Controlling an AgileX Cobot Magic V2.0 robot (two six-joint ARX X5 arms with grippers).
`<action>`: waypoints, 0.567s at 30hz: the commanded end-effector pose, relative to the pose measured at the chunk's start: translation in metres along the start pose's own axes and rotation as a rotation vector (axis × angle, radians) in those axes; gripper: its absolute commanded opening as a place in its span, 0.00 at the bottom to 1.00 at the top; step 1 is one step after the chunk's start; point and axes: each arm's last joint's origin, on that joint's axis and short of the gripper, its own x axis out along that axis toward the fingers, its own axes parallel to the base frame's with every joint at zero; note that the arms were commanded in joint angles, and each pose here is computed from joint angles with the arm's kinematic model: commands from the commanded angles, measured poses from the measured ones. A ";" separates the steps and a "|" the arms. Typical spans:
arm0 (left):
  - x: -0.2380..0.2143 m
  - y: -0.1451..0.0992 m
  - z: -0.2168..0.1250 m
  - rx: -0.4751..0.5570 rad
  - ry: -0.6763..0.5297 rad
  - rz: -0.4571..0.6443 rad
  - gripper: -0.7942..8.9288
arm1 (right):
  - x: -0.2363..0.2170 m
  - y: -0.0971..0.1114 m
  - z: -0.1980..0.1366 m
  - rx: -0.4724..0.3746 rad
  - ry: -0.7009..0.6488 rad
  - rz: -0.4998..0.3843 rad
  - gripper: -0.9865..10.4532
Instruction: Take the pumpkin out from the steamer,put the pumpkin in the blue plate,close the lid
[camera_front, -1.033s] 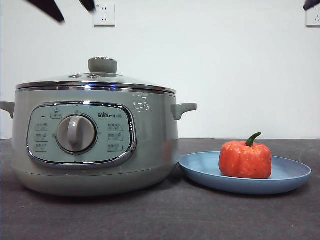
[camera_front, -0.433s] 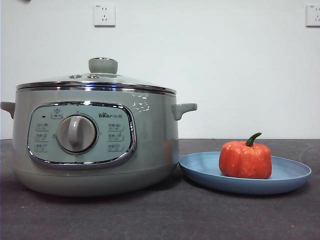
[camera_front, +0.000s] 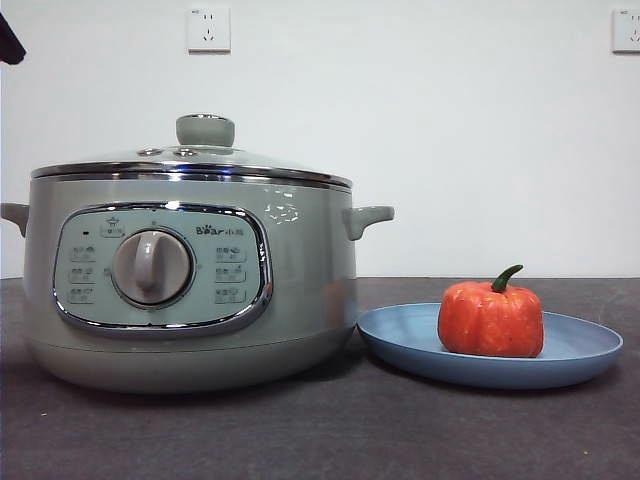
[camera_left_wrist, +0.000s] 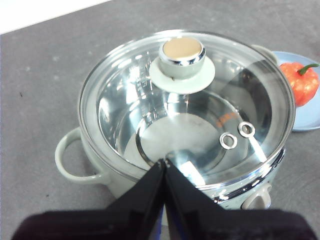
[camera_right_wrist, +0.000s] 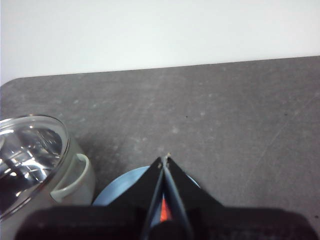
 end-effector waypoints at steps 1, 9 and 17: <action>0.000 0.000 0.000 -0.009 0.002 -0.001 0.08 | 0.001 0.000 -0.004 0.007 0.016 -0.007 0.09; -0.001 -0.001 -0.001 -0.009 -0.002 -0.002 0.08 | 0.001 -0.001 -0.007 -0.002 0.050 -0.012 0.09; -0.066 0.011 -0.012 -0.070 -0.292 0.062 0.08 | 0.001 -0.001 -0.007 -0.002 0.051 -0.013 0.09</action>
